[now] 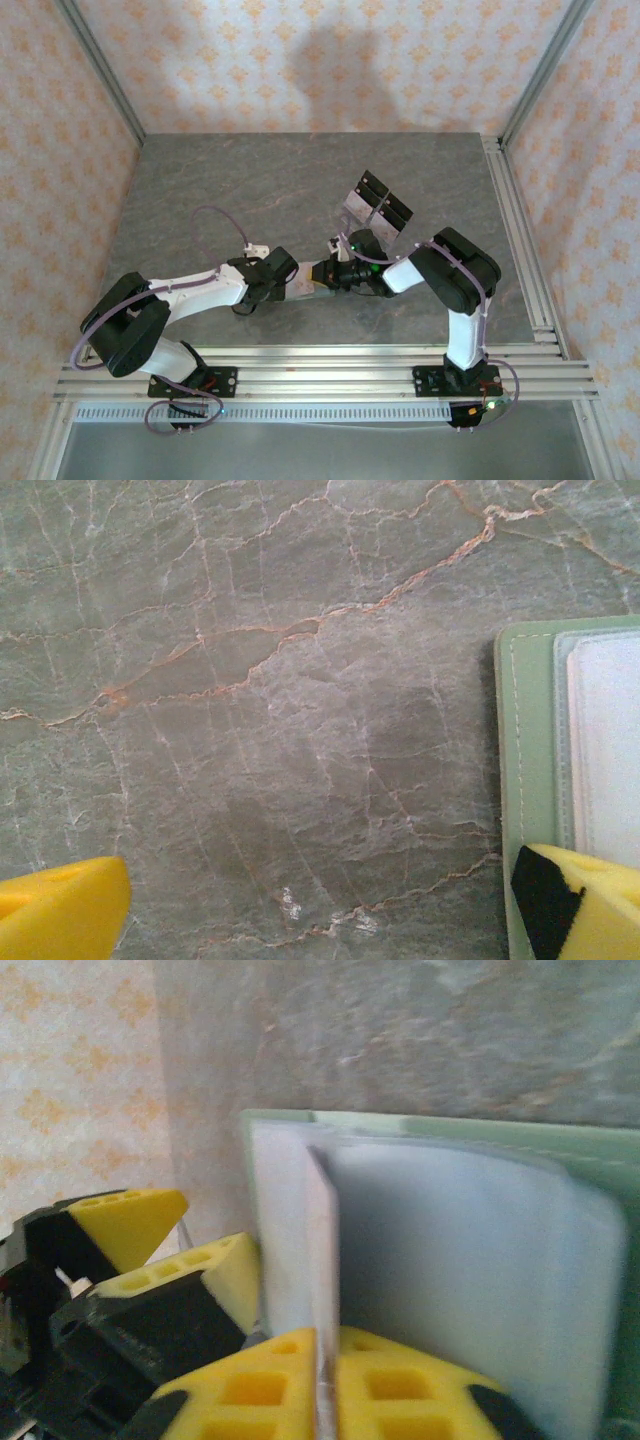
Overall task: Put the credit cards into the card holder
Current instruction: Insert the credit card into the card slot.
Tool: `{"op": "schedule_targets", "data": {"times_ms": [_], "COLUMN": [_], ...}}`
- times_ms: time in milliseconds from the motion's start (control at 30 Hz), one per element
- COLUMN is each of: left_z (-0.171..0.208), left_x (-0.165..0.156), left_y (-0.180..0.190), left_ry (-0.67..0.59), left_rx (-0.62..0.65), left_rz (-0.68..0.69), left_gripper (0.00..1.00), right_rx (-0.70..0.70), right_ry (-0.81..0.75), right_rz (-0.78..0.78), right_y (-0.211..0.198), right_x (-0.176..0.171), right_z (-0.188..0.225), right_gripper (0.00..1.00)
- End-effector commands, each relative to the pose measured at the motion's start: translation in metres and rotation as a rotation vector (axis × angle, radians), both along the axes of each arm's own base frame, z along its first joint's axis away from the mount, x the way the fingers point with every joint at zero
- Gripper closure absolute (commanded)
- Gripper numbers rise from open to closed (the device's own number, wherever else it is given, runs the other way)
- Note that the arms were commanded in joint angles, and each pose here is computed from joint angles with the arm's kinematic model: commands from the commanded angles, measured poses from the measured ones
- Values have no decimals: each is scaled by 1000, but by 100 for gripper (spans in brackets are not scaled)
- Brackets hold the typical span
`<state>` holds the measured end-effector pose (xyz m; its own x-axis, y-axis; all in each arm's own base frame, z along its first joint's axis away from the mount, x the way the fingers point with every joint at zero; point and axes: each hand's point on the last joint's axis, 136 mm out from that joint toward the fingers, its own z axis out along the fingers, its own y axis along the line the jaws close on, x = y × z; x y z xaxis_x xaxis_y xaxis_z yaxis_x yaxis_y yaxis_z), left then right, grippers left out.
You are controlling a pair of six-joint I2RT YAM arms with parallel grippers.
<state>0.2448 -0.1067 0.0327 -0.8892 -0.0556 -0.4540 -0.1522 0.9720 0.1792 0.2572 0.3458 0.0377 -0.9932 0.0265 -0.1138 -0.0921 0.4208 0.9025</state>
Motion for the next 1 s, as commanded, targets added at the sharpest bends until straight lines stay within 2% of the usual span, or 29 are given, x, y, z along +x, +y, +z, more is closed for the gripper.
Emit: {"op": "schedule_targets", "data": {"times_ms": [0, 233, 433, 700, 967], "left_z": [2, 1, 1, -2, -3], "left_x": [1, 1, 1, 1, 1], "left_y": [4, 3, 2, 1, 2], "left_ry": [-15, -18, -21, -21, -21], "left_rx": [23, 16, 10, 6, 6], "left_rz": [17, 18, 15, 16, 19], "left_gripper": [0, 0, 0, 0, 0], "right_rx": [-57, -202, -308, -403, -474], "right_ry": [5, -49, -76, -94, -113], "right_rz": [9, 17, 22, 36, 58], "right_y": [-5, -19, -29, -34, -33], "right_x": [-5, -2, 2, 6, 12], "right_z": [0, 15, 20, 20, 17], "right_gripper": [80, 56, 51, 50, 65]}}
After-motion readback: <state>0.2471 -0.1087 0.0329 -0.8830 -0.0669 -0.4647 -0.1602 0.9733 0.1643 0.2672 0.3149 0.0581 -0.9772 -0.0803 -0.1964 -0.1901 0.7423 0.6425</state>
